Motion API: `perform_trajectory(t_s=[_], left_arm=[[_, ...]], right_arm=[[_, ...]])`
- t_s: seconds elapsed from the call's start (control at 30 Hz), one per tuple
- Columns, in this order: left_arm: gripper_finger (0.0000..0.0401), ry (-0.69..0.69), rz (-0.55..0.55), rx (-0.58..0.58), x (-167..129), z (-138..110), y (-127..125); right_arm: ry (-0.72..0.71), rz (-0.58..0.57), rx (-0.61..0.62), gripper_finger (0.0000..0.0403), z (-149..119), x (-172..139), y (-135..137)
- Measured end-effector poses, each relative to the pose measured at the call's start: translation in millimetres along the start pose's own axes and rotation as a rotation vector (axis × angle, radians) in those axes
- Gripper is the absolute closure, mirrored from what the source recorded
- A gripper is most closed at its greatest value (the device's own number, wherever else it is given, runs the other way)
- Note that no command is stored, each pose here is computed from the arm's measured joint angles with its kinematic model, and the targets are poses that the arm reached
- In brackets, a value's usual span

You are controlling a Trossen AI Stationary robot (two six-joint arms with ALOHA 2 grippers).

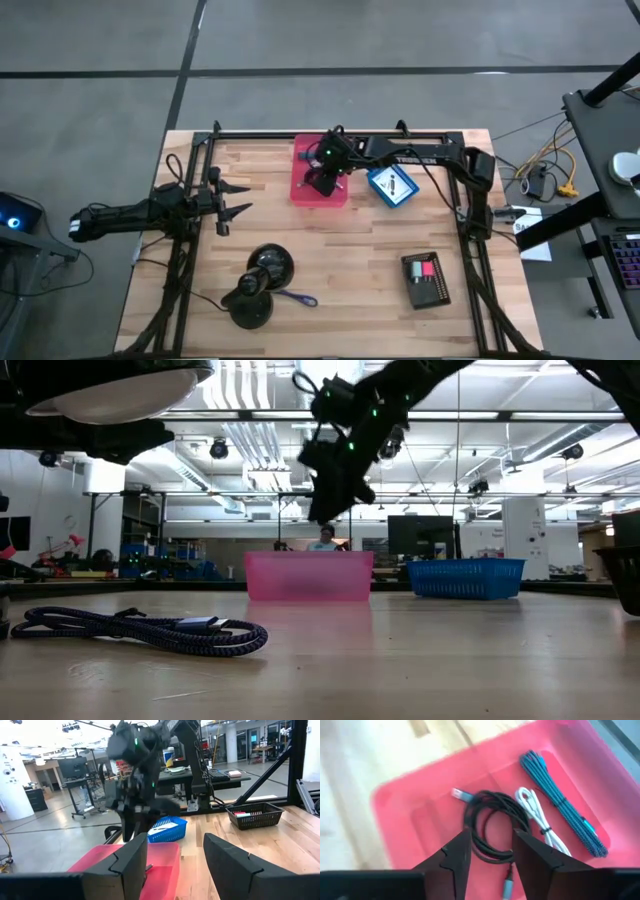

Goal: Pick and place items into bin
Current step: Put the blue charger cable into the pink bin

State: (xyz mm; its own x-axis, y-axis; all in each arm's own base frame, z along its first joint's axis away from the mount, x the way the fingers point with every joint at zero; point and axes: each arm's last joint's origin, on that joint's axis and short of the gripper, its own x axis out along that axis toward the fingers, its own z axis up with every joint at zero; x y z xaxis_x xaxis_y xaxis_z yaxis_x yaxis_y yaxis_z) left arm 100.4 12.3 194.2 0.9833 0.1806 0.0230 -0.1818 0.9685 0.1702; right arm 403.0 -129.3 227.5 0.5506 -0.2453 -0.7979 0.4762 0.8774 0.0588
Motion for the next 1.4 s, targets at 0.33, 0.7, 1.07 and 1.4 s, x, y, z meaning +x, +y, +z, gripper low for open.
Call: perform_trajectory(t_s=[0.33, 0.7, 1.07, 1.4], left_arm=[[0.0221, 0.001, 0.0, 0.0, -0.1, -0.1, 0.0], [0.0221, 0.0, 0.0, -0.002, 0.0, 0.0, 0.0], [0.0221, 0.0, 0.0, -0.003, -0.1, -0.1, 0.0], [0.0221, 0.0, 0.0, -0.002, 0.0, 0.0, 0.0]], right_arm=[[0.13, 0.073, -0.058, 0.0278, 1.6, -43.7, 68.2], [0.164, 0.207, -0.185, 0.0301, -44.7, -86.3, 177.5], [-0.039, 0.266, -0.349, 0.0304, -98.1, -104.1, 251.6], [-0.041, 0.291, -0.336, 0.0241, -133.7, -76.5, 253.3]])
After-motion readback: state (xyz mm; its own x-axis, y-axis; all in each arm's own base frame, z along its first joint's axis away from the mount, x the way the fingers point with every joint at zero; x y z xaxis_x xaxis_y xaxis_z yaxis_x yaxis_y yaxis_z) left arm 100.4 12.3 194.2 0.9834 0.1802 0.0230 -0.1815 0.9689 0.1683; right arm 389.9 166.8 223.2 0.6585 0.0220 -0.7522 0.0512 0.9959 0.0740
